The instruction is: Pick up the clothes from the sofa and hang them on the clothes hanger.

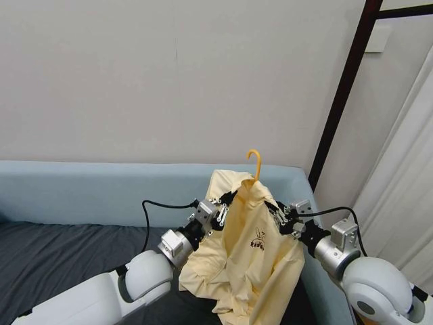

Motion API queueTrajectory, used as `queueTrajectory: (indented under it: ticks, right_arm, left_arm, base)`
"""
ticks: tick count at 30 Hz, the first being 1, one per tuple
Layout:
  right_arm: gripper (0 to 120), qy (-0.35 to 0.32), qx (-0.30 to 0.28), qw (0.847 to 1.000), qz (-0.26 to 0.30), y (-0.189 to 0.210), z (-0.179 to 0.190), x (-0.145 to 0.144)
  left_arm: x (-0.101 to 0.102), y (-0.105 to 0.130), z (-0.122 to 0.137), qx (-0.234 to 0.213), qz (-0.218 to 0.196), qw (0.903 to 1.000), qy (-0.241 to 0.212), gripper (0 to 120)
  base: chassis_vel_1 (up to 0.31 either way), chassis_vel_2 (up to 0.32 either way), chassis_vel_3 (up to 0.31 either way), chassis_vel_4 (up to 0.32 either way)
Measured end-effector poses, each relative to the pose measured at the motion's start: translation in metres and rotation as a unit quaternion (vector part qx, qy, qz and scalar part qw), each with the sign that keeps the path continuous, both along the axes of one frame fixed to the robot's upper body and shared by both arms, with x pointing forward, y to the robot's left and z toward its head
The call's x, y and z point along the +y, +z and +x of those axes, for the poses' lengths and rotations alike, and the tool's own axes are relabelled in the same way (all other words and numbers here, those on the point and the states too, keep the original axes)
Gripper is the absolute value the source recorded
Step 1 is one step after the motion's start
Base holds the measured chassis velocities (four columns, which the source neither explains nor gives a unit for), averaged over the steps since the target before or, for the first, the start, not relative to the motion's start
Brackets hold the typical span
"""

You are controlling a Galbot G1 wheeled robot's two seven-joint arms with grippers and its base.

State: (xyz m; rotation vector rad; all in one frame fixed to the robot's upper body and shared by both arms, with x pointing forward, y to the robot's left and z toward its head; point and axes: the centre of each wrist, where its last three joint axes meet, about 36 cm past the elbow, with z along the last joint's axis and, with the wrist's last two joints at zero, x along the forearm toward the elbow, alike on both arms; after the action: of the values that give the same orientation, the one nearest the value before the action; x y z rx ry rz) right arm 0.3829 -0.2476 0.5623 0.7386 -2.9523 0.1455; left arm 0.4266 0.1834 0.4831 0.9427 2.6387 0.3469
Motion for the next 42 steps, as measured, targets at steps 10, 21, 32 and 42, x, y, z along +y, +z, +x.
queueTrajectory:
  ticks: [10, 21, 32, 42]
  right_arm:
    - [7, 0.026, -0.012, 0.999, 0.022, 0.003, -0.011, 0.006]
    - [7, 0.015, -0.01, 0.999, 0.052, 0.015, -0.02, 0.013]
    - [7, -0.034, -0.023, 0.996, 0.077, 0.052, -0.034, 0.008]
    - [7, -0.085, -0.103, 0.988, 0.077, 0.087, -0.035, -0.013]
  left_arm:
    - [0.016, -0.028, -0.012, -0.009, 0.041, 0.9985, 0.035, 32]
    - [0.036, -0.042, -0.033, -0.021, 0.037, 0.9973, 0.06, 73]
    - [0.054, -0.092, -0.096, 0.049, -0.028, 0.9875, 0.147, 100]
    - [0.038, -0.142, -0.138, 0.068, -0.077, 0.9741, 0.201, 100]
  base:
    - [0.0, 0.0, 0.0, 0.0]
    - [0.0, 0.0, 0.0, 0.0]
    - [0.0, 0.0, 0.0, 0.0]
    - [0.0, 0.0, 0.0, 0.0]
